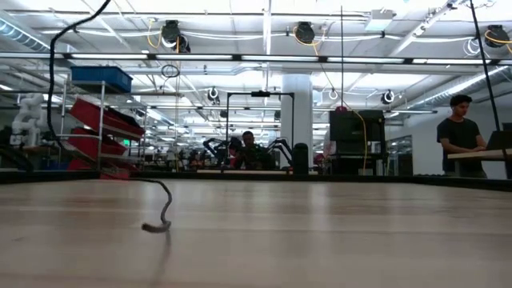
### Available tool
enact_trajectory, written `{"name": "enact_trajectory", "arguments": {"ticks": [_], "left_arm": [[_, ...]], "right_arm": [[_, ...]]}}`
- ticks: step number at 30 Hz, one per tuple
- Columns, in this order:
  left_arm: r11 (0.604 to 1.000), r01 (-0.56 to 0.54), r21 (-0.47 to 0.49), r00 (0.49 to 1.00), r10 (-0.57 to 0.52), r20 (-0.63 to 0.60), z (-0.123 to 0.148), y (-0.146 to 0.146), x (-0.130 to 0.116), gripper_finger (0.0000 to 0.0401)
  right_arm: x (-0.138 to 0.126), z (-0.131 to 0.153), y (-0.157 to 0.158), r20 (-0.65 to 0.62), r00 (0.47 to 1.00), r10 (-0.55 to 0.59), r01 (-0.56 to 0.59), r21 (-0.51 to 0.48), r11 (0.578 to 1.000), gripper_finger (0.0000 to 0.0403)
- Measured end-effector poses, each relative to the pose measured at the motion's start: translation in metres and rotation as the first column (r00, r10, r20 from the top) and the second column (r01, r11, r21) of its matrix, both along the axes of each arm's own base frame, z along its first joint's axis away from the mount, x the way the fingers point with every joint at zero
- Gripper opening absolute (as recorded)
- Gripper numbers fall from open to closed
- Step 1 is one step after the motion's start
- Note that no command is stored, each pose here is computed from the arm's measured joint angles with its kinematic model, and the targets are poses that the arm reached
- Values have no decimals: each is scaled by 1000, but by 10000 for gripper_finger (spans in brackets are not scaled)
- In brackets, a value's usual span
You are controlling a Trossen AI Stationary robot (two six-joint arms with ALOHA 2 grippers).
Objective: Coil cords
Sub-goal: Coil the black wire on the spool
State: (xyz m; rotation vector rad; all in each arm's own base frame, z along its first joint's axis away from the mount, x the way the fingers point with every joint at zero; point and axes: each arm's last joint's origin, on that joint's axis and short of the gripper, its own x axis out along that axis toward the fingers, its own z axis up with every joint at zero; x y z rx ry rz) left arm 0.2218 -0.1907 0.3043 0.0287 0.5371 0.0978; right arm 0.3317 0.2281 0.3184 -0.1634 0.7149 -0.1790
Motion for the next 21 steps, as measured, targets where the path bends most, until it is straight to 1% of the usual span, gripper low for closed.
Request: {"name": "enact_trajectory", "arguments": {"ticks": [4,9,13,21], "left_arm": [[999,-31,-41,999,29,-38,3,10,-5,5],[992,-53,-116,997,45,-71,5,16,-6,5],[987,-57,-151,997,49,-60,6,17,-3,5],[973,-99,-210,995,91,-46,8,21,1,5]], "right_arm": [[3,-6,2,-22,1000,11,-11,6,1000,0],[5,-6,2,-9,1000,5,-5,15,1000,0],[10,-5,-5,10,999,-32,32,36,999,0],[26,-17,-18,17,993,-113,113,-11,994,0]]}}
